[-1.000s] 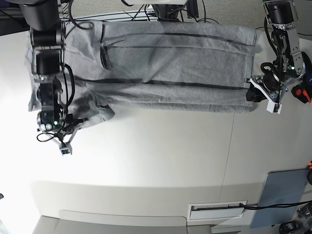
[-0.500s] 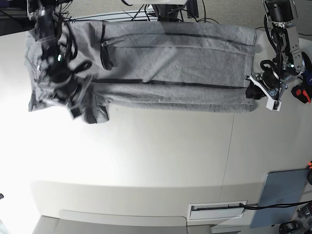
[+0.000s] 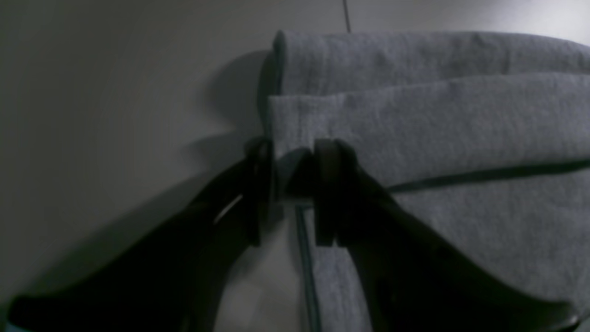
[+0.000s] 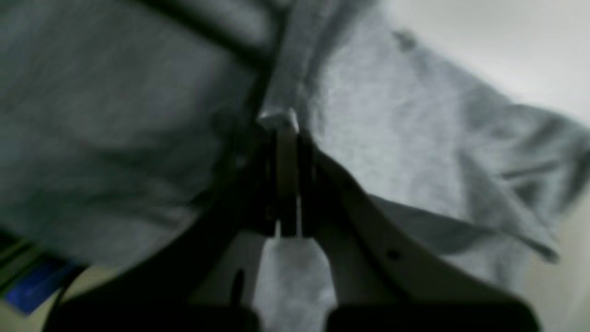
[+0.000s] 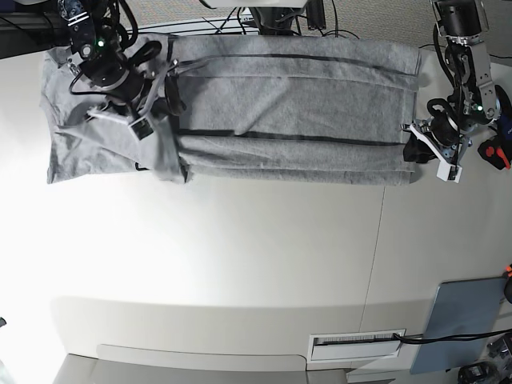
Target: Fold the T-shirt properly
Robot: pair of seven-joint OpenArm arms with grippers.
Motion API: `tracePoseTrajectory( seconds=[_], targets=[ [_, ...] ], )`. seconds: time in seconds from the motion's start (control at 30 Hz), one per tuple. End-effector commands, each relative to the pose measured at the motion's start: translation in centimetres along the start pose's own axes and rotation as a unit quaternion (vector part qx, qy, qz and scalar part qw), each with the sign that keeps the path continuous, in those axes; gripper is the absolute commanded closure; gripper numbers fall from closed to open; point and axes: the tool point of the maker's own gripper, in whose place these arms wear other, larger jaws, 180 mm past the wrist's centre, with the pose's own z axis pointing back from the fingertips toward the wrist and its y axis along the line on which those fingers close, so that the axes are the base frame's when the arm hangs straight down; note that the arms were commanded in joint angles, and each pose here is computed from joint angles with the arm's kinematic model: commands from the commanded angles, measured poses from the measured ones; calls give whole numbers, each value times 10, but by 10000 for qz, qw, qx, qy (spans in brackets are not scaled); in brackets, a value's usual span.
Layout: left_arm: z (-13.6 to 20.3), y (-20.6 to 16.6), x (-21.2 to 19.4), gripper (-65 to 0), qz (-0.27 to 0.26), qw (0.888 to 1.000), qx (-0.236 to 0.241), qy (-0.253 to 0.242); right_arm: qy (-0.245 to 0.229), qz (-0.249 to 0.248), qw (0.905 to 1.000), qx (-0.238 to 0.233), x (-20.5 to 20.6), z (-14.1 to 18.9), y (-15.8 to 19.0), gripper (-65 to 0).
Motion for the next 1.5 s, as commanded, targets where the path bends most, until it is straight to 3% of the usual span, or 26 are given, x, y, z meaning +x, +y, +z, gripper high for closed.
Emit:
tracePoseTrajectory(
  seconds=[0.0, 0.37, 0.6, 0.8, 0.87, 1.03, 1.1, 1.23, 1.37, 1.47],
  targets=[
    [5, 5, 18, -170, -101, 9996, 27, -244, -153, 28, 9999, 63, 7, 4, 1, 0],
    [5, 5, 18, -170, -104, 9997, 27, -241, 15, -54, 9965, 832, -1, 7, 30, 0],
    [5, 5, 18, -170, -127, 9997, 45, -224, 397, 7, 9950, 918, -26, 11, 39, 0],
    [5, 5, 18, -170, -125, 9997, 44, -225, 458, 45, 9952, 868, -30, 11, 38, 0],
    [5, 5, 18, -170, -125, 9997, 46, -226, 429, 149, 9948, 912, -28, 11, 39, -2],
    [5, 5, 18, -170, -124, 9997, 46, -223, 215, 483, 9936, 1000, -15, 10, 38, -159],
    [5, 5, 18, -170, -126, 9997, 45, -225, 114, 563, 9937, 967, -7, 9, 34, -186],
    [5, 6, 18, -172, -139, 9996, 47, -227, -82, 619, 9945, 837, 9, 7, 25, -187],
    [8, 1, 21, -222, -242, 9992, -145, -295, -301, 668, 9950, 684, 27, 5, 14, -187],
    [13, 2, 28, -222, -59, 9987, -232, -452, -489, 695, 9946, 590, 40, 5, 7, -187]
  ],
)
